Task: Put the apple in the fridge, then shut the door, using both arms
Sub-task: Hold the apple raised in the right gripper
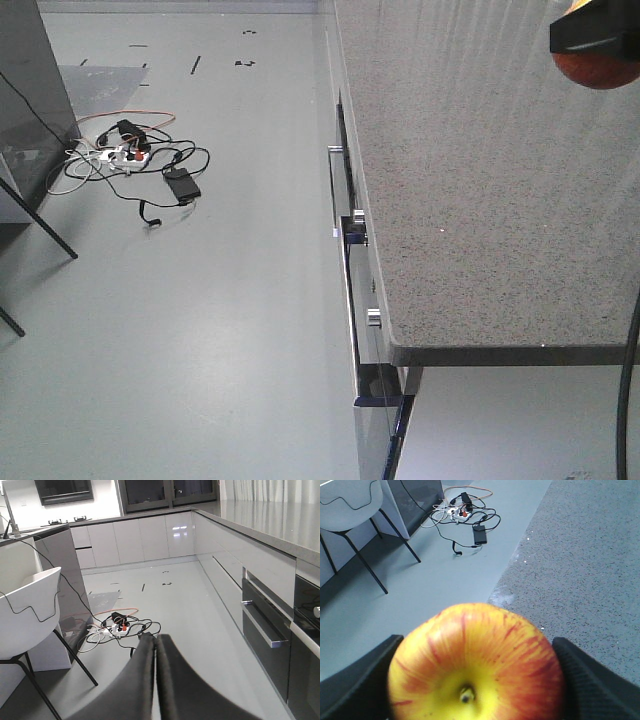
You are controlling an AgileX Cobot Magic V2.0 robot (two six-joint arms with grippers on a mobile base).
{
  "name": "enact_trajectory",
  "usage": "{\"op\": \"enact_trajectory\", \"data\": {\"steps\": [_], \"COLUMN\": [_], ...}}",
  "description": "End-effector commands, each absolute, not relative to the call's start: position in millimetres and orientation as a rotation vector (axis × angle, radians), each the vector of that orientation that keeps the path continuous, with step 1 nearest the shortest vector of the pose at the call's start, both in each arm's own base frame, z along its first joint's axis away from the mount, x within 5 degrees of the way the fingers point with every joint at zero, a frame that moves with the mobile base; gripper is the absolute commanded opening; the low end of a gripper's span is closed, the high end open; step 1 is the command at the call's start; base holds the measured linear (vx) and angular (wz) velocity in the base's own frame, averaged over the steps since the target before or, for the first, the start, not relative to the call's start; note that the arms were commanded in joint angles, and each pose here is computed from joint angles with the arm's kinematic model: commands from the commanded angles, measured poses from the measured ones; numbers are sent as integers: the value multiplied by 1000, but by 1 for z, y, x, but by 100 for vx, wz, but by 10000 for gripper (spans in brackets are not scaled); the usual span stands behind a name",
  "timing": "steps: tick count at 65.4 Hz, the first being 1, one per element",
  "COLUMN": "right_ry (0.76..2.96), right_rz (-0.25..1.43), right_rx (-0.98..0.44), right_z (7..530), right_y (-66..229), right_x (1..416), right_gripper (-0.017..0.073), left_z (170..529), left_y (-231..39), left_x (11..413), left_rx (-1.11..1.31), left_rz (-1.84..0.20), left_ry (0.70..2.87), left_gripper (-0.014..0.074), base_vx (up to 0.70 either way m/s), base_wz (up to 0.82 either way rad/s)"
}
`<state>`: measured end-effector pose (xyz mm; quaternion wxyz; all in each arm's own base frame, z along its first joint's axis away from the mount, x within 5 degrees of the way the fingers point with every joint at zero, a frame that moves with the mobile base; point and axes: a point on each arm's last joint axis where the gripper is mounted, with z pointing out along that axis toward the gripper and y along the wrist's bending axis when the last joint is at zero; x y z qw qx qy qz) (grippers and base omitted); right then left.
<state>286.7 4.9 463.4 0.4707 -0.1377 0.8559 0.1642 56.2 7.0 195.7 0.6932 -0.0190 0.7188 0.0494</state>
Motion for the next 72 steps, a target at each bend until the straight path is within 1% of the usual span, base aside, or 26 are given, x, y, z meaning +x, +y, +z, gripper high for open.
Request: {"op": "enact_trajectory", "data": {"steps": [1, 72], "right_ry": [1984, 1984], "right_rz": [394, 393], "right_rx": [-326, -326], "right_z": [486, 486], "right_y": [7, 7], "right_x": [275, 275], "right_gripper": [122, 122], "left_z": [208, 208], "left_y": [5, 5], "left_x": [54, 54], "left_rx": [-25, -25], "left_rz": [84, 84], "left_ry": [1515, 1515], "left_gripper": [-7, -7], "base_vx": [0, 0], "base_wz": [0, 0]}}
